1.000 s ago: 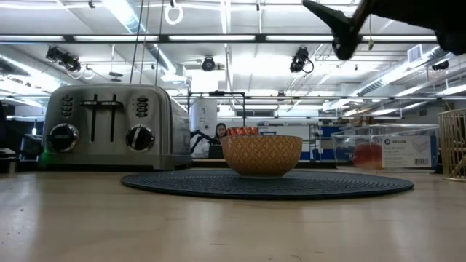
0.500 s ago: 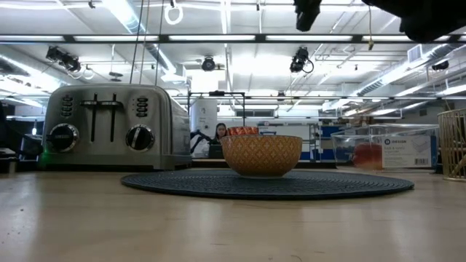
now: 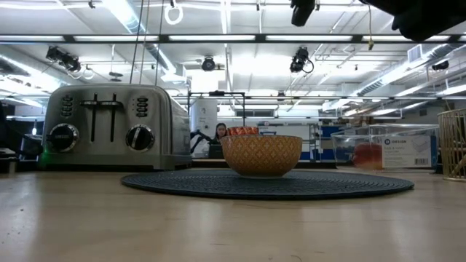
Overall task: Arrange a breakfast setting
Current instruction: Pour the cereal from the cereal box into the blue bowl
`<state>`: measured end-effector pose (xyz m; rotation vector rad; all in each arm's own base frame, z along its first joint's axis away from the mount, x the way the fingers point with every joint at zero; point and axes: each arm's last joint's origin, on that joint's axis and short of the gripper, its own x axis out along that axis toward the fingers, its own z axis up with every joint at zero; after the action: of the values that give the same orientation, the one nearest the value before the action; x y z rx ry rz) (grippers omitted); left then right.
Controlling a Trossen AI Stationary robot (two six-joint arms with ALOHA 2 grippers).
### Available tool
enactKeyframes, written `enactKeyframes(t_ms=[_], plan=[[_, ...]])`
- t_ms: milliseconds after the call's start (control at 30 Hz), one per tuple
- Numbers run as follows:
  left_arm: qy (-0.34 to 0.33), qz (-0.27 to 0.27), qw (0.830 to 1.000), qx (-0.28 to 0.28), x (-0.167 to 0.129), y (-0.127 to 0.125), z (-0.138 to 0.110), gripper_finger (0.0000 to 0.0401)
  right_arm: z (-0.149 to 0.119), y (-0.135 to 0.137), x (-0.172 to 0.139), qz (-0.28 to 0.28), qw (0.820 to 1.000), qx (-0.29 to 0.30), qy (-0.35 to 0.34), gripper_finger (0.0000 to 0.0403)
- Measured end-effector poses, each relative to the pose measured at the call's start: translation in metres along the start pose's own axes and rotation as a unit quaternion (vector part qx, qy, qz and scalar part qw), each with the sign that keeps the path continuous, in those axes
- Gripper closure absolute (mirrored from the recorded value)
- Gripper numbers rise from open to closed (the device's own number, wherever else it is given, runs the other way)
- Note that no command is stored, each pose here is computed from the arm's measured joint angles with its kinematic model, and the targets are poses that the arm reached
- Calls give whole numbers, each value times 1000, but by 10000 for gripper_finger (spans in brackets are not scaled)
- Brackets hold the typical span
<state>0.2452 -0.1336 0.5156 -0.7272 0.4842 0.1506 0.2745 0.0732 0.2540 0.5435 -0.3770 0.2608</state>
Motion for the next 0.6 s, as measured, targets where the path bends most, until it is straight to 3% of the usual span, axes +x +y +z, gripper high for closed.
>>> enactKeyframes(t_ms=[600], plan=[[-2, 1, 1000, 9, 2, 3, 5, 401, 30, -6, 7, 46, 995, 26, -88, 57]])
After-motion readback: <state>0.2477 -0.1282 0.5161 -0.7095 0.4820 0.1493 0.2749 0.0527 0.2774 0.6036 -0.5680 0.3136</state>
